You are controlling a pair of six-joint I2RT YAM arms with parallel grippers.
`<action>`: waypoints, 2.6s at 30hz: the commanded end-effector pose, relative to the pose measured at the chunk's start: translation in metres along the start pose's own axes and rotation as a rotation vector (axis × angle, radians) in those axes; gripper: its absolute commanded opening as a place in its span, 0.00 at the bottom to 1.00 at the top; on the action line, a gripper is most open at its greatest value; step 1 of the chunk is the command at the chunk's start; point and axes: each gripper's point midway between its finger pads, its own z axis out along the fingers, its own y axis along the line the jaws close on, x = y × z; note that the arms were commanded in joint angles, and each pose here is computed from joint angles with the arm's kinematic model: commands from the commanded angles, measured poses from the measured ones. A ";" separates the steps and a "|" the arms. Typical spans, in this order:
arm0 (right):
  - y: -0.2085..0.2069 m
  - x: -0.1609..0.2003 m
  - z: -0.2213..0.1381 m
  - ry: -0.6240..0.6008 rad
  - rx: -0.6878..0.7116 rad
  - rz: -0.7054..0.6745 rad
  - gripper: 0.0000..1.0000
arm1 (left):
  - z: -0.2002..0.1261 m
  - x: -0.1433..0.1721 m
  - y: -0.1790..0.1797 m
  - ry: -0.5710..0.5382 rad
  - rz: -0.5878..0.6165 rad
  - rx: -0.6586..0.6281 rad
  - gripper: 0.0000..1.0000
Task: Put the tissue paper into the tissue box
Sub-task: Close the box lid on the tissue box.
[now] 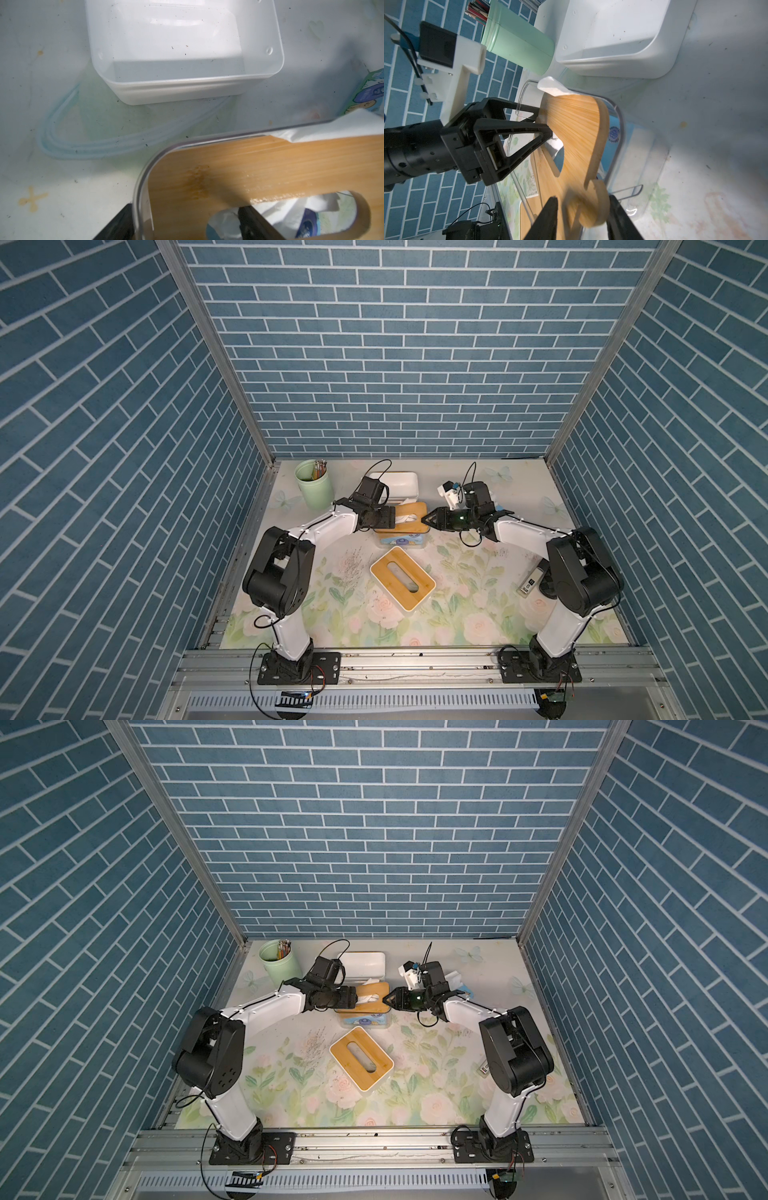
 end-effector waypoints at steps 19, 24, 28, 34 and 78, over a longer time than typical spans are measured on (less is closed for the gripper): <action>0.038 0.001 0.004 0.034 0.003 -0.140 0.41 | -0.007 -0.010 -0.028 -0.042 0.008 0.022 0.83; 0.022 -0.002 -0.004 0.017 0.059 -0.135 0.44 | -0.014 -0.018 -0.025 -0.063 -0.009 0.058 0.87; 0.021 -0.004 -0.007 0.016 0.056 -0.134 0.45 | -0.020 -0.023 -0.022 -0.081 -0.001 0.054 0.93; 0.021 -0.003 -0.006 0.019 0.046 -0.134 0.47 | -0.023 -0.025 -0.013 -0.091 -0.007 0.045 0.96; 0.026 -0.003 -0.011 -0.004 0.030 -0.144 0.53 | 0.002 0.014 0.007 0.066 -0.099 0.068 0.60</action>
